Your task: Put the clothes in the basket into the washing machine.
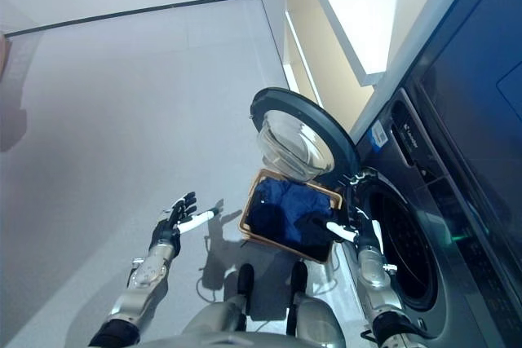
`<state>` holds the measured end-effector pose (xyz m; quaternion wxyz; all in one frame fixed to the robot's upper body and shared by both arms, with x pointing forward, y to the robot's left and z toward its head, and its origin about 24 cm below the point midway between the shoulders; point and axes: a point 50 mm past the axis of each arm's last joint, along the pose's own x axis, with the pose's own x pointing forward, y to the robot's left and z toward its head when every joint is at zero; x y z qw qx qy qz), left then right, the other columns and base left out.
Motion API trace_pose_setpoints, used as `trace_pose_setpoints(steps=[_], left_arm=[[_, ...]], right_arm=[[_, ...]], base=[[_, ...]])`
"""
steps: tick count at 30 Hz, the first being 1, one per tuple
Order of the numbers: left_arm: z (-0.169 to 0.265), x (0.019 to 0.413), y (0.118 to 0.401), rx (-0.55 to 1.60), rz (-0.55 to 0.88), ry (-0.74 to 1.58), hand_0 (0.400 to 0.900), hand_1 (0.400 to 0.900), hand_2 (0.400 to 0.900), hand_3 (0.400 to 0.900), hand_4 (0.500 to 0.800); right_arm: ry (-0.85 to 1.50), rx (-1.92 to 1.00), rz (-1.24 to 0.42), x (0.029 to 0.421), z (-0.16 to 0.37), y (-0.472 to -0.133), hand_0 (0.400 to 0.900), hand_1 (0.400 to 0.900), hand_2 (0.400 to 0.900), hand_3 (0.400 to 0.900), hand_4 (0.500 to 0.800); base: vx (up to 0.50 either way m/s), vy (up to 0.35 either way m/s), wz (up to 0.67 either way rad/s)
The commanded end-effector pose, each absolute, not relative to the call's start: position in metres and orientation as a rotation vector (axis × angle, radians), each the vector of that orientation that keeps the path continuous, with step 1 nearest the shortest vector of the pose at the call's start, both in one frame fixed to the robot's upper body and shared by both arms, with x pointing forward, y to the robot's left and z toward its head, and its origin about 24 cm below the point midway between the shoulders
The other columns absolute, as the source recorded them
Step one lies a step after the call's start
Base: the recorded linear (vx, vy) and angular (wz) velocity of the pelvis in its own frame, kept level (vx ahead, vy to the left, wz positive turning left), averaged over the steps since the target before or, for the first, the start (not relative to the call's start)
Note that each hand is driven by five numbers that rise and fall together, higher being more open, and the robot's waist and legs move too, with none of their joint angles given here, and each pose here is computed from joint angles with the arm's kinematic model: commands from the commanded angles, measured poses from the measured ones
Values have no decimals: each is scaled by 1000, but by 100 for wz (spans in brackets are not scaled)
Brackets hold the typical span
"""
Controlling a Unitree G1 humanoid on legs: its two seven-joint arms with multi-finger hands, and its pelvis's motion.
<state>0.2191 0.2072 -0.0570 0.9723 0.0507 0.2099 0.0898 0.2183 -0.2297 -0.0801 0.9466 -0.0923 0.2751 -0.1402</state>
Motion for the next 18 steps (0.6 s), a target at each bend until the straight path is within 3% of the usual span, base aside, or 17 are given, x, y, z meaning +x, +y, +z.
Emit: trace_pose_setpoints(steps=[1,18], left_arm=[[-41,229,220,113,210,325,900,900,900,900,800],[-42,228,221,110,215,330,900,900,900,900,800]], right_arm=[[464,-208,-294,230,-66,-231,900,900,900,900,800],[465,-210,-297,230,-66,-232,900,900,900,900,800]], base=[[0,0,0],[0,0,0]])
